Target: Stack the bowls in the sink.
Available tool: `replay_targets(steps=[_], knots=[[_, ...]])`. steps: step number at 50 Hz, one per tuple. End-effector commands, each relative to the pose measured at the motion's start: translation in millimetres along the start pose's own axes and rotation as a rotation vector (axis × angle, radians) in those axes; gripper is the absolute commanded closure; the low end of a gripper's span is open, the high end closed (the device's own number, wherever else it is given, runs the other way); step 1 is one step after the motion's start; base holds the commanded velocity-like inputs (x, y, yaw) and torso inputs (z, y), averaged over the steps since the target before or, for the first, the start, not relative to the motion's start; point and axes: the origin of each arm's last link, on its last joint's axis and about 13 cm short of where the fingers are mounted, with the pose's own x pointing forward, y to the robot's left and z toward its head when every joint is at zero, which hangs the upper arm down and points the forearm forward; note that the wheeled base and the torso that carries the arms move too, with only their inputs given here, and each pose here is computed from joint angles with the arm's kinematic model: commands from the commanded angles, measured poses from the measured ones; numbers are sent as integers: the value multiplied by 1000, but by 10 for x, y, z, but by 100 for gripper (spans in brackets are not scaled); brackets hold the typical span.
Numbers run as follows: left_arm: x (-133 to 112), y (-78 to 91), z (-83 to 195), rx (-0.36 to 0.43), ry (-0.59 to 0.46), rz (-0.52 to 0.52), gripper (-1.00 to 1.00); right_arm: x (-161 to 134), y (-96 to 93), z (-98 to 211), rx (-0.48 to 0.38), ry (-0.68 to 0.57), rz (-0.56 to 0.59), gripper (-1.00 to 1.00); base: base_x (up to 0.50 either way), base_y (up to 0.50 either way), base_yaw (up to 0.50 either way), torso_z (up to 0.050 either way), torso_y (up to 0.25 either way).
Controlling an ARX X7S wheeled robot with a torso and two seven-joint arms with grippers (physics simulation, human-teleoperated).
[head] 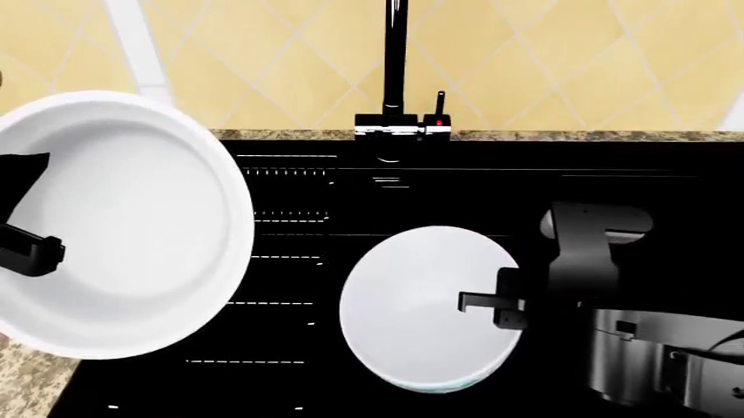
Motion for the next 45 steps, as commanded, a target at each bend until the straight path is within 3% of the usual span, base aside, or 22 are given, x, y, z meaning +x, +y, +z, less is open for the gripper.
replay_targets(steps=[1, 12, 13, 28, 45], knots=[[-40, 26, 30, -10, -42, 43, 100, 75, 17, -63, -3, 21, 15, 100, 0, 0, 0, 0, 0], [-44, 23, 25, -9, -40, 43, 100, 101, 14, -99, -16, 36, 18, 100, 0, 0, 0, 0, 0], [-44, 24, 23, -10, -40, 43, 100, 92, 13, -91, -23, 34, 17, -100, 0, 0, 0, 0, 0], [-48, 29, 18, -11, -39, 42, 100, -52, 9, 46, -50, -23, 34, -100, 0, 0, 0, 1, 1], [-58, 31, 28, -11, -43, 41, 100, -471, -21, 333, -63, -161, 29, -100, 0, 0, 0, 1, 1]])
